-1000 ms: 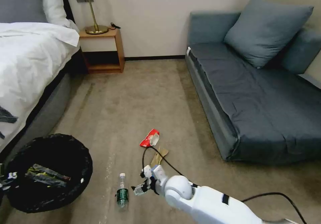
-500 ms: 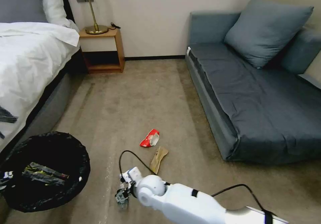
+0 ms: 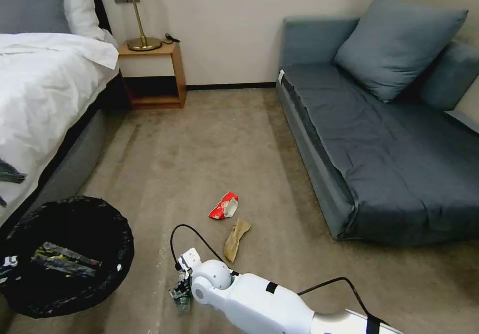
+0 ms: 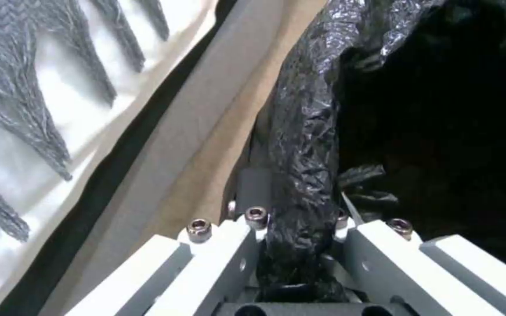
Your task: Pick up the trash bin, then pick up the garbage on the floor and place it into the trash bin.
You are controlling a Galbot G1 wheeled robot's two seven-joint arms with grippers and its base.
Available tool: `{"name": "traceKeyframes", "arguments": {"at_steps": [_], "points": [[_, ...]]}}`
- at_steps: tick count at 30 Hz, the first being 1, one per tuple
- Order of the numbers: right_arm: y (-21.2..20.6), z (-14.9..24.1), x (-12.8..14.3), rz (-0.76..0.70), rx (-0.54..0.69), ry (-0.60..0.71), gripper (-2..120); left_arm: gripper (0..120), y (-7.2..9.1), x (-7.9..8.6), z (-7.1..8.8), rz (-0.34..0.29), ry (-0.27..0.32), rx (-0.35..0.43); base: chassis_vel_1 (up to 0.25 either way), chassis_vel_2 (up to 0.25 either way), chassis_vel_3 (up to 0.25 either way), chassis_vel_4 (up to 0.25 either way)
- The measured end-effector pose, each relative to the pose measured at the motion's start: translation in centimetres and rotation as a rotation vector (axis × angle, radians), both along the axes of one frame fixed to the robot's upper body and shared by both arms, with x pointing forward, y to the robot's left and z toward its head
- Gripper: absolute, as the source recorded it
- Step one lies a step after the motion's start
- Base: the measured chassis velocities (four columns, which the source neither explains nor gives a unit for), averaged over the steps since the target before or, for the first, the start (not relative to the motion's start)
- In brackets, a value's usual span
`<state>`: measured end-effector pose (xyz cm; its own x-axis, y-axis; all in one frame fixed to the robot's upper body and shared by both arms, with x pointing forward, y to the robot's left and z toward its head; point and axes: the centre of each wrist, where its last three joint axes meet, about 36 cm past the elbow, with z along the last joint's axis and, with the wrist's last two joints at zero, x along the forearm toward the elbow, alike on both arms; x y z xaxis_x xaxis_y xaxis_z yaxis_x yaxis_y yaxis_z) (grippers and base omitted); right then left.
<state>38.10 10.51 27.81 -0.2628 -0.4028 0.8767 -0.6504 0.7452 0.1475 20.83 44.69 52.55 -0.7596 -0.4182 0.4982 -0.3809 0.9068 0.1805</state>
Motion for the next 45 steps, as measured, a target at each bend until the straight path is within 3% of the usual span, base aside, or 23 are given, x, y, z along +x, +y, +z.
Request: {"name": "traceKeyframes", "arguments": {"at_steps": [5, 13, 15, 18, 27, 34, 45], "points": [[-0.2, -1.0, -0.4, 0.007, -0.041, 0.001, 99, 3, 0.0, 0.0, 0.1, -0.001, 0.0, 0.005, 0.0, 0.0, 0.0, 0.0], [-0.3, -2.9, -0.9, 0.015, -0.071, 0.018, 68, 3, 0.3, 0.0, -0.1, 0.003, 0.007, 0.003, 0.0, 0.0, 0.0, 0.0], [-0.3, -3.0, -0.9, 0.016, -0.072, 0.018, 65, 3, 0.3, 0.0, -0.1, 0.003, 0.008, 0.004, 0.0, 0.0, 0.0, 0.0], [-0.3, -3.1, -0.8, 0.02, -0.072, 0.017, 50, 3, 0.4, 0.0, -0.2, 0.003, 0.009, 0.004, 0.0, 0.0, 0.0, 0.0], [-1.9, -2.0, 0.1, 0.007, -0.043, -0.011, 25, 3, 0.4, 0.4, -0.7, -0.004, 0.012, -0.009, 0.0, 0.0, 0.0, 0.0], [-4.8, -0.2, 1.2, -0.026, -0.003, -0.051, 21, 3, 0.3, 0.5, -1.2, -0.004, 0.018, -0.022, 0.0, 0.0, 0.0, 0.0], [-11.5, 4.3, 1.8, -0.171, 0.121, -0.163, 21, 3, -1.1, 0.9, -1.6, -0.031, 0.01, -0.048, 0.0, 0.0, 0.0, 0.0]]}}
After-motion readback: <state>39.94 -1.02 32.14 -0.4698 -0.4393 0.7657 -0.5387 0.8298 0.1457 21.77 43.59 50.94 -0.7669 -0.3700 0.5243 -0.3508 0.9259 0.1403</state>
